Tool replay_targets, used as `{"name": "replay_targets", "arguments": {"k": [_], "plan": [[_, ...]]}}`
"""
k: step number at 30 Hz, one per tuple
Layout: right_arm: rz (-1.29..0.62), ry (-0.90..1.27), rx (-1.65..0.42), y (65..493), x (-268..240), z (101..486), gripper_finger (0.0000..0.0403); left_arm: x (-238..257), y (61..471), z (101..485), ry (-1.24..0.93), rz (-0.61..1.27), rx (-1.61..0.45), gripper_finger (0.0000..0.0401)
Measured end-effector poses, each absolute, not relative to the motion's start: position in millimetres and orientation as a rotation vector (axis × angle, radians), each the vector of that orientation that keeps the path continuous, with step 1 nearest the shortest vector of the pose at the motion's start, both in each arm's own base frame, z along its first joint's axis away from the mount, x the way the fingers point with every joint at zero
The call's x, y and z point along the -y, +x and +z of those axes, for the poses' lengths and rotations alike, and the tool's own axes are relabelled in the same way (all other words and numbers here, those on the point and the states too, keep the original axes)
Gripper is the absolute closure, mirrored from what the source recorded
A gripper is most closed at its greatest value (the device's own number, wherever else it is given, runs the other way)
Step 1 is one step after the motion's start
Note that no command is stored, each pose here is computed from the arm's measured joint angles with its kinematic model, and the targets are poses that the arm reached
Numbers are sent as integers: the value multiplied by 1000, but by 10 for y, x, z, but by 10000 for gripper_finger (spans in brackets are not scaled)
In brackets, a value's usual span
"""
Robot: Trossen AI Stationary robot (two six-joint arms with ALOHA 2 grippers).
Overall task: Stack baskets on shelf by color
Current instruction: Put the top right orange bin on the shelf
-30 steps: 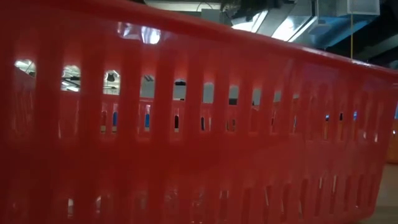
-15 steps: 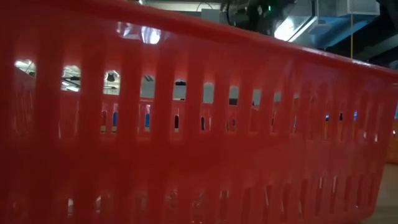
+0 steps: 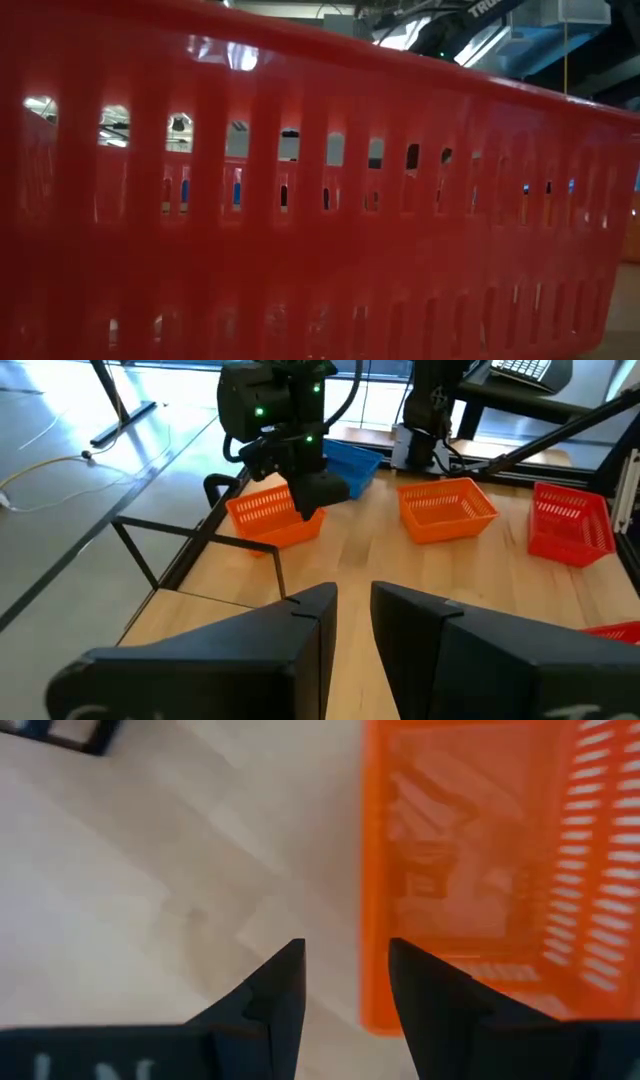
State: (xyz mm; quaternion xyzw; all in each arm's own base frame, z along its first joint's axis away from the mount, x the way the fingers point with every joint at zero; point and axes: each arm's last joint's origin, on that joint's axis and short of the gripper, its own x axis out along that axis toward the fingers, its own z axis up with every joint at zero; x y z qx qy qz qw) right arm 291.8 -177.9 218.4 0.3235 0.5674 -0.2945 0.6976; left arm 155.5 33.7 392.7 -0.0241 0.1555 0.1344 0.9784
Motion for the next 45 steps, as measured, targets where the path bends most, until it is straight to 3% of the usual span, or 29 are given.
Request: {"name": "replay_targets", "arguments": {"k": [12,23,26,32,39,45], "plan": [[-634,715,-1275,2942,1791,2133,260,-337,1555,3927,-72,274,-310,342],[-676,676,-1366,3033,1873,1787,261,-337,1556,3928,-74,272,-309,342],[-691,661,-1359,3040,1885,1779,281,-336,1556,3928,-74,272,-309,342],[-646,589,-1334,3072,1906,1795,388,-334,1556,3928,-76,265,-309,342],[-594,473,-1404,3018,1848,1870,396,-334,1556,3927,-73,265,-310,342],[-527,278,-1479,2974,1543,2183,399,-334,1554,3923,-5,254,-324,342]]}}
